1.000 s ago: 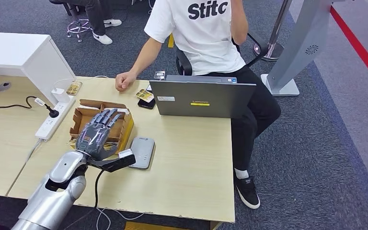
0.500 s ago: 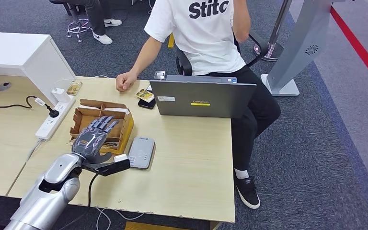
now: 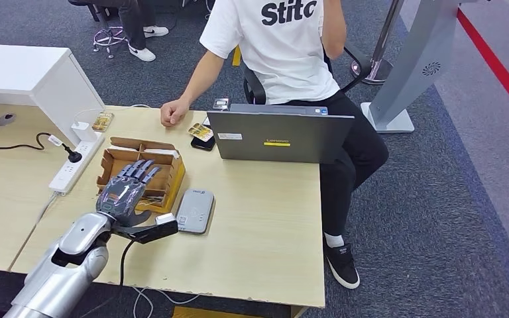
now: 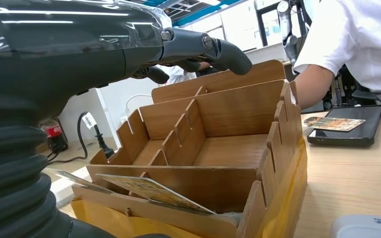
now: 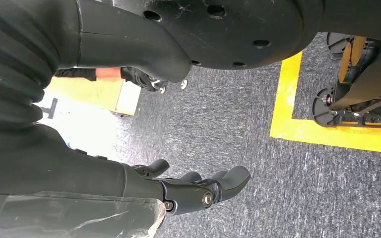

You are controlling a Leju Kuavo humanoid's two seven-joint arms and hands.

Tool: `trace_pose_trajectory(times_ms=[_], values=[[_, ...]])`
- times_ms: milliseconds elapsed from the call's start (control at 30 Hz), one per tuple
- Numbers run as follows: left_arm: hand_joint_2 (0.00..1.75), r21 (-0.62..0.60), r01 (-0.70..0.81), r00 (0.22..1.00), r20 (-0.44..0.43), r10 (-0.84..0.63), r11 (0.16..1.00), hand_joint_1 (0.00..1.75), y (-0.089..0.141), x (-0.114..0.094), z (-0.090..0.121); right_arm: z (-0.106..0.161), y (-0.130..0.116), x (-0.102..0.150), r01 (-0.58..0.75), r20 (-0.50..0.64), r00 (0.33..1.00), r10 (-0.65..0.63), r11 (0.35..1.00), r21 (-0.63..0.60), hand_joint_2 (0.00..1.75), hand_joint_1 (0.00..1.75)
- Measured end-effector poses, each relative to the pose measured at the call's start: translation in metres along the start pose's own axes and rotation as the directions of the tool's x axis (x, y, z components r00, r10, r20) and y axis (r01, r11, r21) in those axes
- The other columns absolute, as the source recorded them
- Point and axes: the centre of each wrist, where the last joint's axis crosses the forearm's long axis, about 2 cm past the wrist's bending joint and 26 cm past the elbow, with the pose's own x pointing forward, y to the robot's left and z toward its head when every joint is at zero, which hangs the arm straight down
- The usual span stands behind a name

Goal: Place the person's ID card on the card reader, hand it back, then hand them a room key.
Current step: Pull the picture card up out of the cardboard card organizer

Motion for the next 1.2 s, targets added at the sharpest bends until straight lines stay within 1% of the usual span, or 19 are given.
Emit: trace_pose_trajectory(times_ms=[300,367,467,500,533,1200], values=[[1.75,-0.004,0.036,0.999,-0.022,-0.036,0.999,0.0,0.0003,-0.001,0.0003,0.0,0.0001,0.0,0.0,-0.002,1.0,0.0,1.0,0.0,1.75,0.0],[1.75,-0.005,0.037,0.999,-0.025,-0.037,0.999,0.09,0.0002,-0.0009,0.0003,0.0,0.0002,0.0,0.0,-0.002,1.0,0.0,1.0,0.001,1.75,0.0],[1.75,-0.005,0.038,0.999,-0.025,-0.038,0.999,1.34,0.0001,-0.0008,0.0003,0.0,0.0002,0.0,0.0,-0.001,1.0,0.0,1.0,0.001,1.75,0.0],[1.75,-0.006,0.038,0.999,-0.026,-0.038,0.999,1.71,0.0001,-0.0008,0.0003,0.0,0.0002,-0.0001,0.0,-0.001,1.0,0.0,1.0,0.001,1.75,0.0],[1.75,-0.006,0.039,0.999,-0.026,-0.039,0.999,1.75,0.0001,-0.0007,0.0003,0.0,0.0002,-0.0001,0.0,0.0,1.0,0.0,1.0,0.001,1.75,0.0],[1.75,0.008,0.045,0.999,-0.025,-0.045,0.999,1.75,0.0034,-0.0006,-0.0024,0.0,0.0002,-0.0001,0.0,0.003,1.0,0.0,1.0,0.001,1.75,0.0]])
